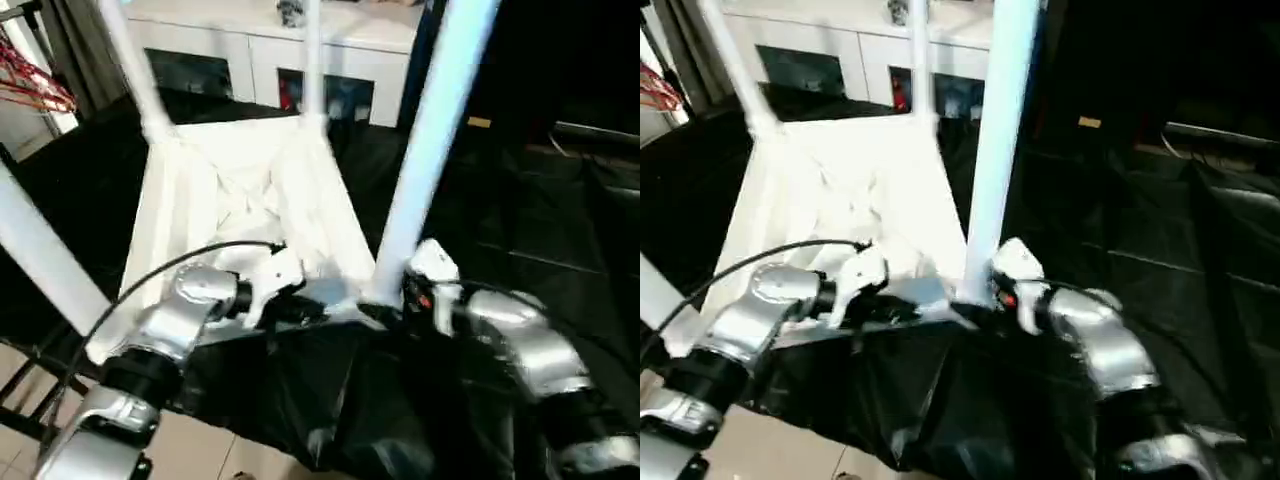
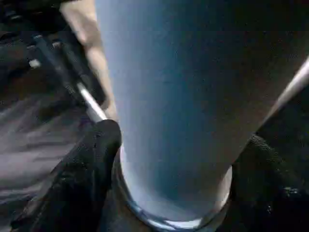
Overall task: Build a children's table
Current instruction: Rotate leg to tighten
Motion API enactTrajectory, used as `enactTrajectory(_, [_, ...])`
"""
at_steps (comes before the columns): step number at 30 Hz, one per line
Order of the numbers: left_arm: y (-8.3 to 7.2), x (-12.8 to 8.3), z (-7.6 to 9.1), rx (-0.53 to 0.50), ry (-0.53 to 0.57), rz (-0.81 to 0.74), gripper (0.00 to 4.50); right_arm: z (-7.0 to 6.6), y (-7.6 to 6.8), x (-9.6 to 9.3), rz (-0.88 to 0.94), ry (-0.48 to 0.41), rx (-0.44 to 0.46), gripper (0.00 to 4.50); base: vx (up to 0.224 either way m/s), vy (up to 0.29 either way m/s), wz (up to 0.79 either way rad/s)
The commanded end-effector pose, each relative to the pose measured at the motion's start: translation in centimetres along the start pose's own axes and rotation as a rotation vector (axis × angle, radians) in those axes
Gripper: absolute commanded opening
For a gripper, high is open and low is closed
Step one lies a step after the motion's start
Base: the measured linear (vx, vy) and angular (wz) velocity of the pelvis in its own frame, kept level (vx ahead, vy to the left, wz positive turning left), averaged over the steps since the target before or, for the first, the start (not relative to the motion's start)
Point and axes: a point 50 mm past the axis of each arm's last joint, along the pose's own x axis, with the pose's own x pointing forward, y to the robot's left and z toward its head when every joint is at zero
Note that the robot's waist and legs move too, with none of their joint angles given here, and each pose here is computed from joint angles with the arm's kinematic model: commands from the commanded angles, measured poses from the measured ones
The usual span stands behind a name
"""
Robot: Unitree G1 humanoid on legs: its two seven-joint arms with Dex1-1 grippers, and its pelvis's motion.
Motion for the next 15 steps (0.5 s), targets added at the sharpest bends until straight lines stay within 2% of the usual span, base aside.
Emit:
enactTrajectory(1, [-0.5,0.4,1.3,0.058,-0.043,-0.082,0.0,-0.2,0.8,0.2,0.079,0.019,-0.001,3.12,0.0,0.0,0.0])
enactTrajectory(4, [-0.6,-0.2,1.0,0.057,-0.023,-0.124,0.0,-0.1,1.0,-0.1,0.132,0.03,-0.011,2.82,0.0,0.0,0.0])
enactTrajectory(10, [-0.6,-0.3,1.0,0.054,-0.023,-0.121,0.0,-0.2,1.4,0.0,0.155,0.027,-0.007,2.72,0.0,0.0,0.0])
enactTrajectory(12, [-0.3,0.0,1.1,0.054,-0.034,-0.067,0.0,-0.3,1.6,0.4,0.138,0.016,0.006,2.72,0.0,0.0,0.0])
enactTrajectory(15, [0.5,0.7,1.3,0.058,-0.041,0.056,0.0,-0.7,1.1,1.2,0.01,0.012,0.025,2.72,0.0,0.0,0.0])
